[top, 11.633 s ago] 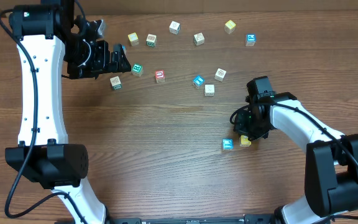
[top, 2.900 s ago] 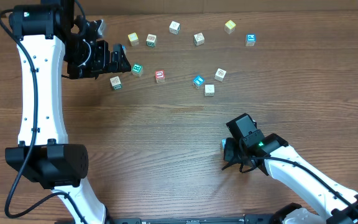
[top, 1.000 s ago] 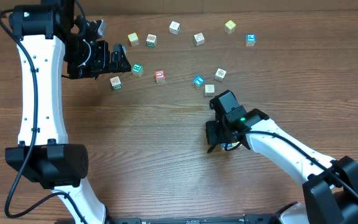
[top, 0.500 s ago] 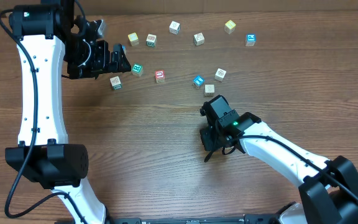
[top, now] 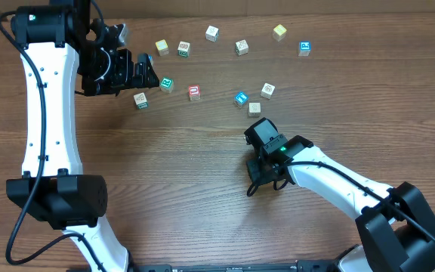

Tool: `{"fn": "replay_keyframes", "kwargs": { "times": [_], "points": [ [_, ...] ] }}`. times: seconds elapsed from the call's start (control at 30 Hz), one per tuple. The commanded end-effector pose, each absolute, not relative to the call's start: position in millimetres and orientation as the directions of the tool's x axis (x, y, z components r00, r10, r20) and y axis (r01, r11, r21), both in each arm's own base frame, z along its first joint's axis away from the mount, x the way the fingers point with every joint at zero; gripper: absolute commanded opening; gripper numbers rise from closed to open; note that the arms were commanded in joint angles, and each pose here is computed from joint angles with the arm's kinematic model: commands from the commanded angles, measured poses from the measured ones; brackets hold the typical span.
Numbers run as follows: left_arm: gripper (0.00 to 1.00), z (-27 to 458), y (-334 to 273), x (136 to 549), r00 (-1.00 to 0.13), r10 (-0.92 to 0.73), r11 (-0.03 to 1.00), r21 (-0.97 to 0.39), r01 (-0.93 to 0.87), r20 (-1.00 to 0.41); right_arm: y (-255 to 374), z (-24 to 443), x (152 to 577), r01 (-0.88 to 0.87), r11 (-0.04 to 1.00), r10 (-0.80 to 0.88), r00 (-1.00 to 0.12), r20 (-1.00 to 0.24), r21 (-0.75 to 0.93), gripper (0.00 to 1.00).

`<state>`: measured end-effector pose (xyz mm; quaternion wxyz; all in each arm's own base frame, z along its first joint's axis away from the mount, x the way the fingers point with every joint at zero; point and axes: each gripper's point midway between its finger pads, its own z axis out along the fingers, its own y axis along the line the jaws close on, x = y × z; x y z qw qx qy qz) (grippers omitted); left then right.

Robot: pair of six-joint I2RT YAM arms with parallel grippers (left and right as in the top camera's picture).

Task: Form a horizontal line

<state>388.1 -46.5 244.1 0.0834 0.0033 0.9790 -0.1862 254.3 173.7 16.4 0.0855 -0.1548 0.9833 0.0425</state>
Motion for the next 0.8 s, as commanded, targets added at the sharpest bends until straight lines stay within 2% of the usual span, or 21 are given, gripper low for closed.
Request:
{"fn": "replay_keyframes", "kwargs": {
  "times": [0.0, 0.77],
  "points": [
    [1.0, 245.9, -48.8, 391.6, -0.984, -0.02, 0.93, -0.363, 0.046, -0.176, 169.0, 17.2, 258.7, -0.315, 0.949, -0.306, -0.932, -0.194, 0.015, 0.04],
    [1.0, 246.0, -48.9, 391.6, -0.984, -0.02, 0.93, -0.364, 0.046, -0.176, 164.2, 17.8, 263.3, -0.308, 0.951, -0.305, -0.929, -0.208, -0.019, 0.04]
  ]
}}
